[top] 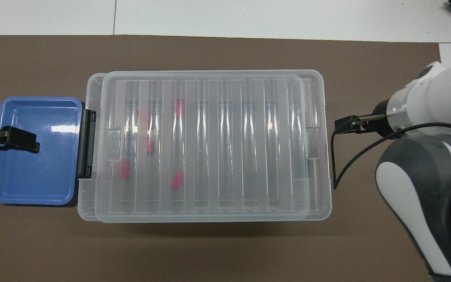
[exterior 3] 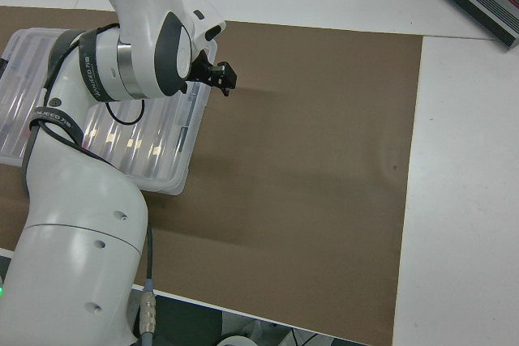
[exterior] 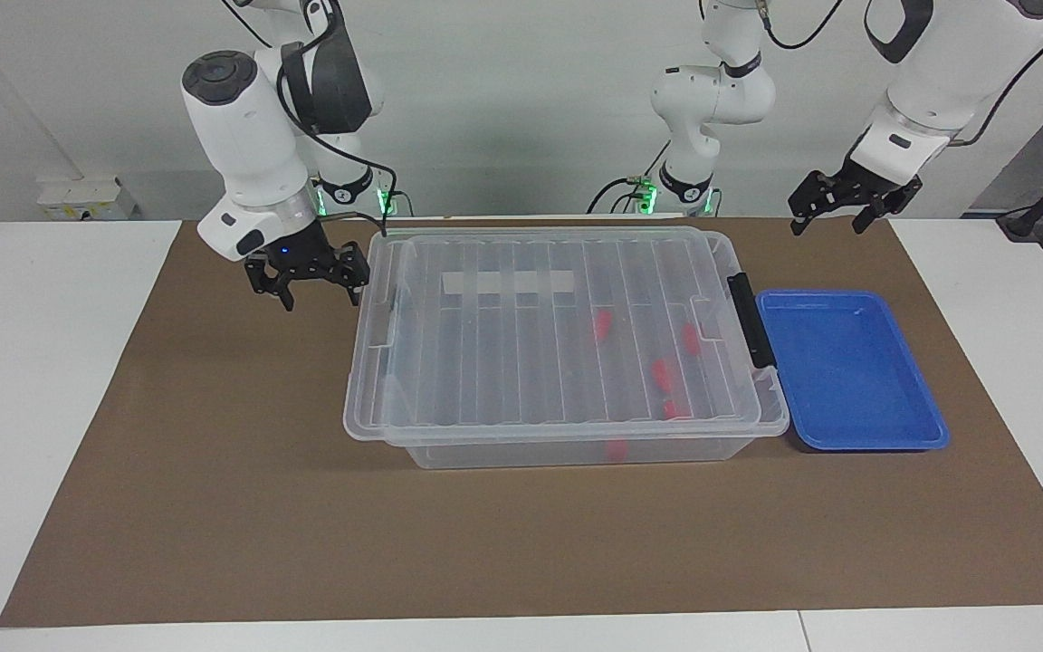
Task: Place red block in blue tray from box
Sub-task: 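Move the right gripper toward the clear box lid edge, then slide the clear lid away from the blue tray with the right gripper, then release the lid and withdraw the right gripper, then reach the left gripper into the box over a red block, then grasp the red block with the left gripper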
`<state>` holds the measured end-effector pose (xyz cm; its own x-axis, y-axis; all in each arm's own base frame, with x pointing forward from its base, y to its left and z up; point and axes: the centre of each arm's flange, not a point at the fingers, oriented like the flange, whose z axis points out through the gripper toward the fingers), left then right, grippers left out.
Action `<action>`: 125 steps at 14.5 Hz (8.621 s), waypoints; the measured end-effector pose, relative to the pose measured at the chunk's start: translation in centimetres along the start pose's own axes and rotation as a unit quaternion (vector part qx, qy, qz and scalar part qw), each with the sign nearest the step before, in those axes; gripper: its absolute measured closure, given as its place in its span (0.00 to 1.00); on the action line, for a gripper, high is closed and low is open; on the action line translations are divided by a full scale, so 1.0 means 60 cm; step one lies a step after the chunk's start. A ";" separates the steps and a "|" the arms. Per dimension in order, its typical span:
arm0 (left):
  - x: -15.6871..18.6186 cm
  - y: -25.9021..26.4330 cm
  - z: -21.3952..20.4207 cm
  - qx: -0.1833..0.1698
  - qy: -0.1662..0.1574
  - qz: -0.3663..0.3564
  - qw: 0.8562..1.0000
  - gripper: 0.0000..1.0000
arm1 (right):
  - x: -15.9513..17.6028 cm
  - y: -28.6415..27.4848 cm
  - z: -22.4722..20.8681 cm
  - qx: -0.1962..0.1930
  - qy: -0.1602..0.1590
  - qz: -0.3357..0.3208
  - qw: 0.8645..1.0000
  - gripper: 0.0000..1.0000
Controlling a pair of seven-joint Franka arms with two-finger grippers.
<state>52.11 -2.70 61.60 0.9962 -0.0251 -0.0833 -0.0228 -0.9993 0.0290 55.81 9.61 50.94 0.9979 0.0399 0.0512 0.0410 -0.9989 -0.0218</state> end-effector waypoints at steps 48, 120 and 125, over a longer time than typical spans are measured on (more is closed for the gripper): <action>0.000 0.000 0.000 0.000 0.000 0.000 1.000 0.00 | -0.051 0.239 0.086 -0.032 -0.083 -0.073 0.993 0.00; 0.083 0.284 0.517 -0.001 0.085 -0.138 0.987 0.00 | -0.055 0.219 -0.252 -0.028 -0.046 0.076 0.996 0.00; 0.082 0.283 0.518 0.001 0.084 -0.115 0.990 0.00 | -0.055 0.219 -0.252 -0.028 -0.046 0.076 0.996 0.00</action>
<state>54.04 -20.61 30.75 0.9750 0.2075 0.0794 0.2060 -0.9782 0.0266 52.28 -4.01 65.58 0.9928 -0.1130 -0.0409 -0.1116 -0.9932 0.0343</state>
